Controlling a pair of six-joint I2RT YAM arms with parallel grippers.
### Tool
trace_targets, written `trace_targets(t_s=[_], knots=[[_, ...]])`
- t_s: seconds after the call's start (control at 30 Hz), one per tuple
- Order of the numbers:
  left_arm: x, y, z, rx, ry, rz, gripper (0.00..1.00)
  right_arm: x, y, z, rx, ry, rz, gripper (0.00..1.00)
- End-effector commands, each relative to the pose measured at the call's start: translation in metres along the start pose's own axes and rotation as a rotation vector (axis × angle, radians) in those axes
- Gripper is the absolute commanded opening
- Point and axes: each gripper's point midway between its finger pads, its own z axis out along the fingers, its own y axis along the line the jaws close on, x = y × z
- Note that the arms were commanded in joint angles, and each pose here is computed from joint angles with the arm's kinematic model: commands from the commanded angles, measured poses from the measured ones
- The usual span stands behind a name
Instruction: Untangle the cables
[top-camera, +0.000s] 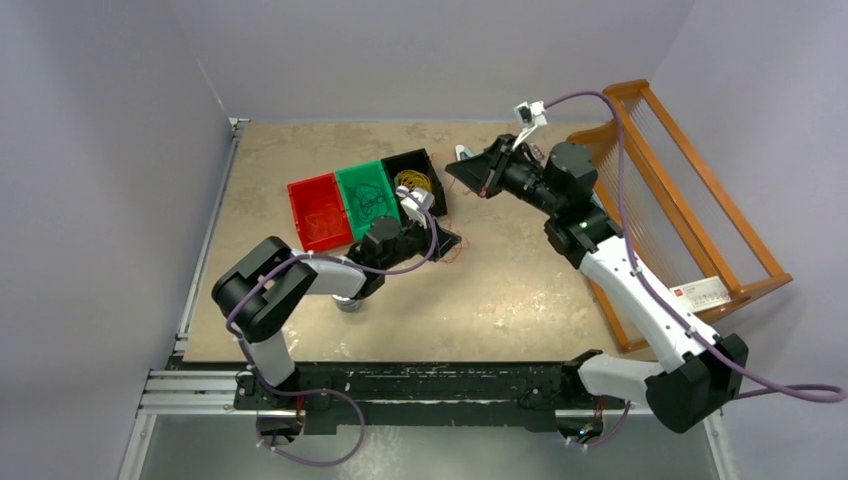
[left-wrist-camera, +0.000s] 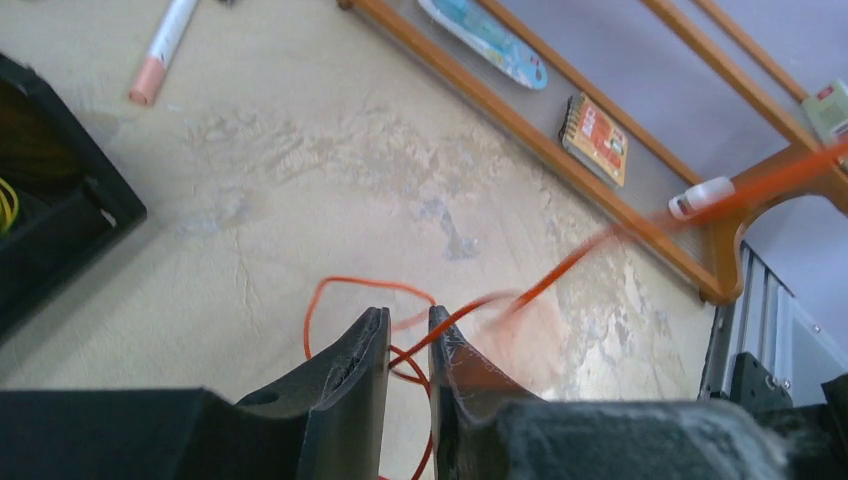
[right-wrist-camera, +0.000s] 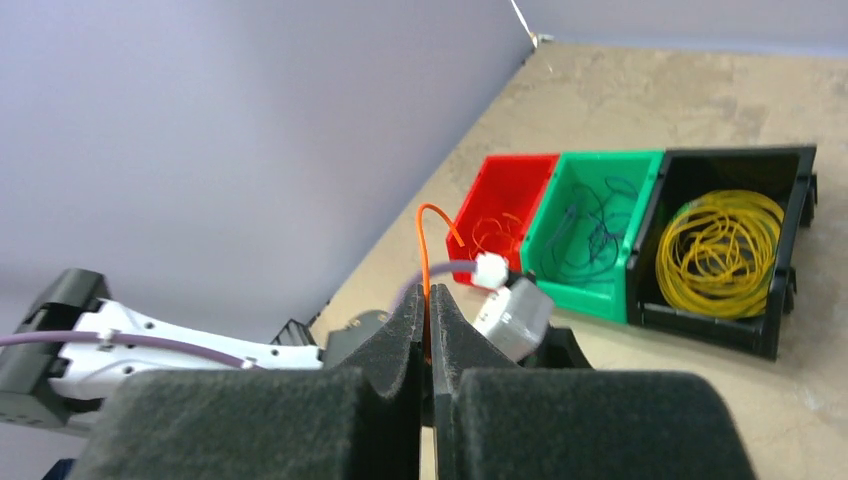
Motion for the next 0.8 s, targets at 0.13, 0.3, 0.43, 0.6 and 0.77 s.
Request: trace_targets(t_s=[0.13, 0.3, 0.43, 0.6, 0.77], knots=[[0.025, -0.002, -0.008, 0.033, 0.041, -0.020, 0.19, -0.083, 0.058, -0.031, -0.089, -0.255, -0.200, 0.00], [0.044, 0.002, -0.014, 0.020, 0.083, -0.027, 0.18, -0.109, 0.074, -0.046, -0.087, -0.338, -0.289, 0.00], [0.056, 0.006, -0.019, 0.007, 0.110, -0.028, 0.18, -0.130, 0.083, -0.058, -0.059, -0.409, -0.353, 0.00], [0.068, 0.011, -0.020, -0.005, 0.134, -0.028, 0.18, -0.153, 0.089, -0.073, -0.015, -0.495, -0.407, 0.00], [0.075, 0.015, -0.021, -0.013, 0.143, -0.039, 0.17, -0.176, 0.089, -0.095, 0.075, -0.590, -0.455, 0.00]])
